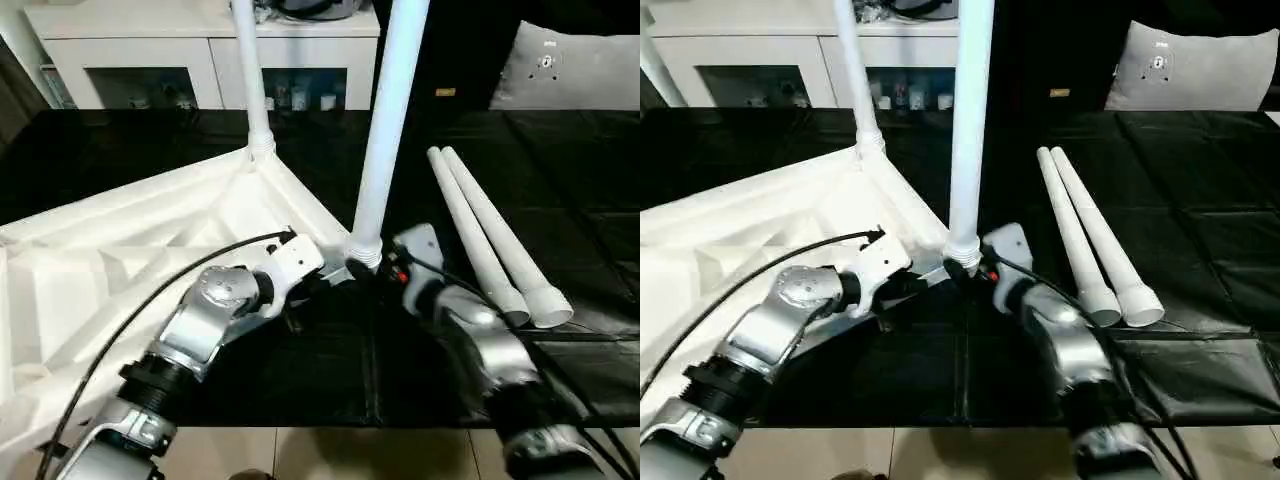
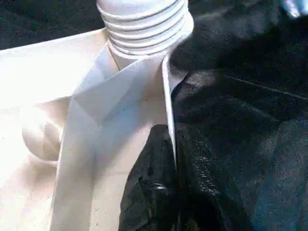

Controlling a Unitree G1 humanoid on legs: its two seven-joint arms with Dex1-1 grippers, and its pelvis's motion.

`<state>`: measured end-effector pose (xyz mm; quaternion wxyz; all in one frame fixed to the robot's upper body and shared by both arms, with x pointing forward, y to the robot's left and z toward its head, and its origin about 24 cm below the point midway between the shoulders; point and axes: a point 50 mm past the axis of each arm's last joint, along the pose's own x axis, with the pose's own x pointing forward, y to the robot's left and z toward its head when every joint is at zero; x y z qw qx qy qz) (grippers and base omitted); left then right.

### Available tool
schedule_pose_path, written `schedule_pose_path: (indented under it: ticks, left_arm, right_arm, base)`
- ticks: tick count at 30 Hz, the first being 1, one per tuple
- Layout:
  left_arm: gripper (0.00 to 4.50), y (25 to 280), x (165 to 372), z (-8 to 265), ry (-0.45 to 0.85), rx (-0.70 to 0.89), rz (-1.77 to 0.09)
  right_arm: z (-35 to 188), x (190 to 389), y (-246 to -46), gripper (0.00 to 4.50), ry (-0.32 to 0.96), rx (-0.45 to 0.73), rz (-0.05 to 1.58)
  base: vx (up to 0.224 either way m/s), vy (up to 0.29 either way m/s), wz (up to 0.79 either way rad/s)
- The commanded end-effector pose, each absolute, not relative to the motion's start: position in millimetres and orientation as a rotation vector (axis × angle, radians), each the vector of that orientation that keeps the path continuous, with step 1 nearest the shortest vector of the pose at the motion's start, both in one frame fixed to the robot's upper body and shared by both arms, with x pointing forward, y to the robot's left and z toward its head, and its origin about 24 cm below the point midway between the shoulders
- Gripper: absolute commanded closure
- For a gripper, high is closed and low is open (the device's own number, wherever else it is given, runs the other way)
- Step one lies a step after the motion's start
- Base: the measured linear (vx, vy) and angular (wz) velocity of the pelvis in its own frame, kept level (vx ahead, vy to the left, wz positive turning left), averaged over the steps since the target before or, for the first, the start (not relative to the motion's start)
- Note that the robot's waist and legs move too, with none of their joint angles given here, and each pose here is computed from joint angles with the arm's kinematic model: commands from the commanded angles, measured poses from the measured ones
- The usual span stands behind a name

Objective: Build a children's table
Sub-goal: Insert table leg to table base

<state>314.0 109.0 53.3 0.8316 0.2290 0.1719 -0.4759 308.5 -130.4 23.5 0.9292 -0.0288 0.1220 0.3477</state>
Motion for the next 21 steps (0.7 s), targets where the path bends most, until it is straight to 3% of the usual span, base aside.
schedule_pose_path:
  ticks: [1,5,14,21]
  left_arm:
    - [4.50,112.1,315.3,58.6,0.333,0.518,-1.046]
    - [4.50,119.9,311.0,55.2,0.345,0.570,-1.146]
    - [4.50,130.0,299.3,50.4,0.378,0.684,-1.351]
    - [4.50,127.3,292.4,52.1,0.382,0.713,-1.472]
  right_arm:
    - [35.5,308.2,-128.9,0.13,0.195,-0.075,0.771]
    - [54.2,302.8,-140.6,0.05,0.123,-0.128,0.889]
    - [65.1,300.6,-150.9,0.05,0.162,-0.306,1.117]
    - [61.0,297.7,-146.9,0.44,0.208,-0.283,1.235]
  base:
    - [0.000,0.000,0.00]
    - [0.000,0.000,0.00]
    - [0.000,0.000,0.00]
    - [0.000,0.000,0.00]
